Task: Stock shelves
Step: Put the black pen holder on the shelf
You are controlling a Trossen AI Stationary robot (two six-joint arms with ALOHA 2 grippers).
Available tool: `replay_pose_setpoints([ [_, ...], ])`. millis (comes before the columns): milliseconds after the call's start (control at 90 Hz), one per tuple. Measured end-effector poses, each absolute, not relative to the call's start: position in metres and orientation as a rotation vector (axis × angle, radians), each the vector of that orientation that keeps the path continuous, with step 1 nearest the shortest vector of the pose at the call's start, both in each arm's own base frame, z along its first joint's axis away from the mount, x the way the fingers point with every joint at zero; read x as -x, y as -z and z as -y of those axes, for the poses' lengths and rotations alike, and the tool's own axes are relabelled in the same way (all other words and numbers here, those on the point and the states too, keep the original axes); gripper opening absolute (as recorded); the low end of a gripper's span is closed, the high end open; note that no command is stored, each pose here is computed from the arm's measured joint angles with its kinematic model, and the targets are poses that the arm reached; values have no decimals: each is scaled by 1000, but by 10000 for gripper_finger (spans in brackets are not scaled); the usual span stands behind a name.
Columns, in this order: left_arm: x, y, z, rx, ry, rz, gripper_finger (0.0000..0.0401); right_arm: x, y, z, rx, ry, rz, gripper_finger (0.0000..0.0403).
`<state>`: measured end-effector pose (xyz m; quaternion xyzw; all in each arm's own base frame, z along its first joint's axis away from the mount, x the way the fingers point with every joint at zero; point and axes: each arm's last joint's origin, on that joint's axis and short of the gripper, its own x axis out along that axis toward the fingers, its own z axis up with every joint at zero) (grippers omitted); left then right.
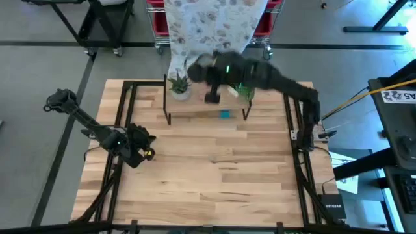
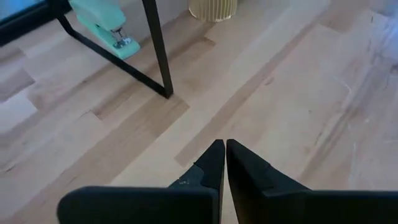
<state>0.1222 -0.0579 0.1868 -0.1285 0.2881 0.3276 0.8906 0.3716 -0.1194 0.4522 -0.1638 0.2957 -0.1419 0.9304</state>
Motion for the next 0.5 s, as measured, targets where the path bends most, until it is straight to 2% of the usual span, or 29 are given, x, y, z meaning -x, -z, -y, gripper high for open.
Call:
replay_pose_setpoints([
  [244, -127, -190, 60, 241, -659, -543, 0, -371, -416, 196, 215, 260, -684, 0],
  [500, -134, -196, 63, 159, -638, -464, 0, -397, -365, 219, 219, 198, -801, 0],
])
